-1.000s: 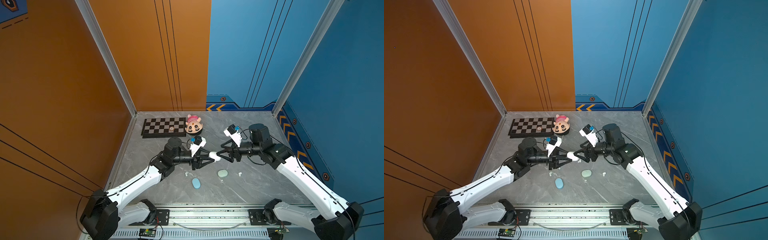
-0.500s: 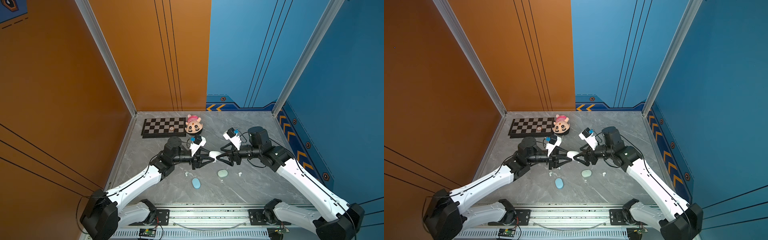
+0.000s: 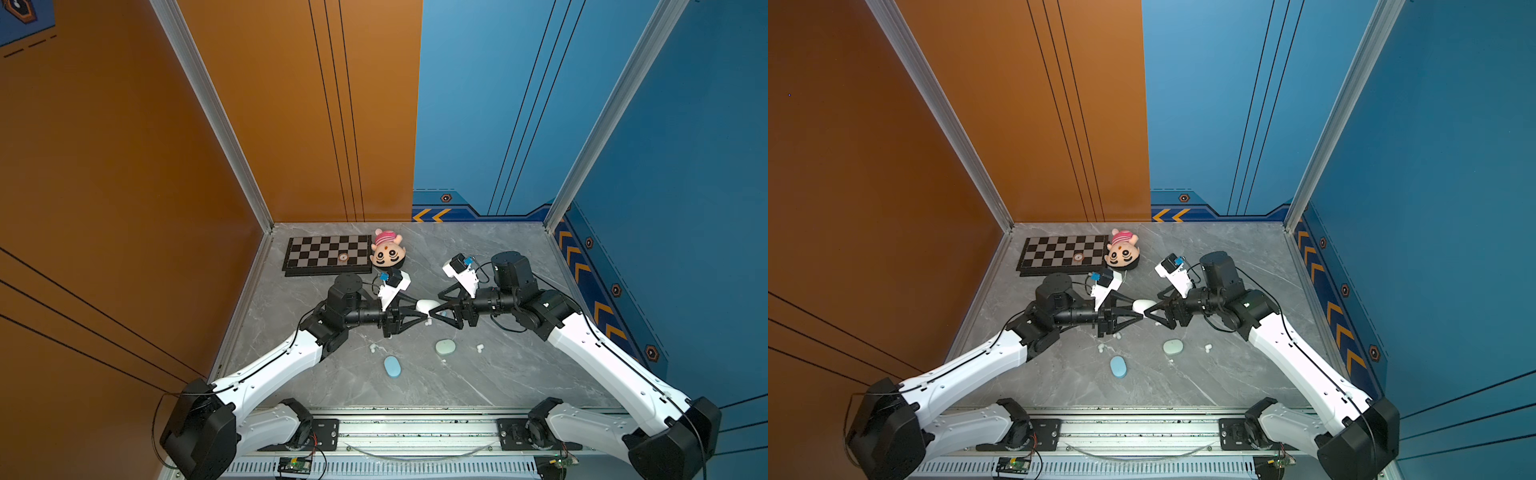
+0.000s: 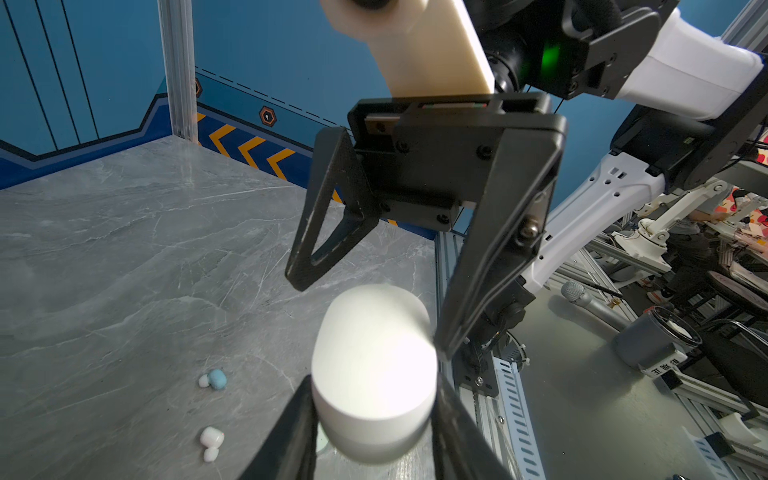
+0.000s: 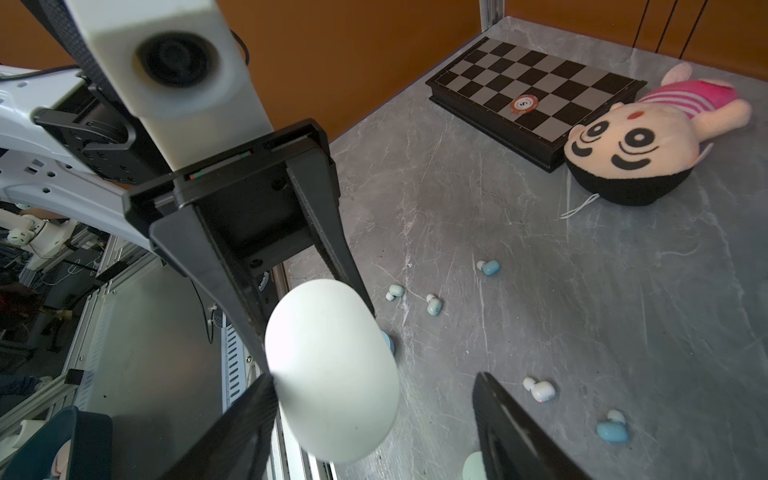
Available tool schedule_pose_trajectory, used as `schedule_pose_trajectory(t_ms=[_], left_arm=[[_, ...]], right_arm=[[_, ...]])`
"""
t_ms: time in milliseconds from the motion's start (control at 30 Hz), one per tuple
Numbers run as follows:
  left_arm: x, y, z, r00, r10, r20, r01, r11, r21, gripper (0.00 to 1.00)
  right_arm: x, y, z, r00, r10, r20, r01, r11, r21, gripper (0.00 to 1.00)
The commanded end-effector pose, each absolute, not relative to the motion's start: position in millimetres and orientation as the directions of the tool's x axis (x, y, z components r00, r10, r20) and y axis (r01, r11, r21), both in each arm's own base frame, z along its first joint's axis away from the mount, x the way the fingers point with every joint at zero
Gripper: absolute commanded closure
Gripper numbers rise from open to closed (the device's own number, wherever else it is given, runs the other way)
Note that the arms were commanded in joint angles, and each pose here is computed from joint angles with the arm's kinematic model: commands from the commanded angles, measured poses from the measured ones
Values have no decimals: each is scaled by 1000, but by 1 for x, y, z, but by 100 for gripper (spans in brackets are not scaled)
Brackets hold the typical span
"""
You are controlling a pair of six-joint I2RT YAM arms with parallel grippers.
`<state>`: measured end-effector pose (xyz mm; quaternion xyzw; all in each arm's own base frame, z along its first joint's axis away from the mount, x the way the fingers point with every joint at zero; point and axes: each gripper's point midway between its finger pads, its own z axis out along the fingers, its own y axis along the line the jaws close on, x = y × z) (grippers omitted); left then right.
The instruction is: Insert the wireless bluetooth earbuds into the charging case
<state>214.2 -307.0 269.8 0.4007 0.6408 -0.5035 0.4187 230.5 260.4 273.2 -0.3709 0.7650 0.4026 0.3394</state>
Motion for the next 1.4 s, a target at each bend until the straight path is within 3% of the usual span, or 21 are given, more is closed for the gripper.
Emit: schedule_pose_trajectory(t_ms=[0,800,1033,1367], left_arm=[[202,-309,294,-273,61,-960,959,95,-267,100],[201,-309,293,-298,59,-953,952,97,-291,100],[205,-311,295,-304,55,-951,949,106,-297,100],[207,-313,298,-311,52,-949,947,105,-304,100]], right_arm=[[254,256,274,-495,-272,-825,-812,483,328,25],[267,243,288,-472,-205,-857,-790,531,308,30],[247,254,286,-486,-209,-848,-828,422,370,46],[243,258,289,-465,-215,-859,-845,397,358,77]])
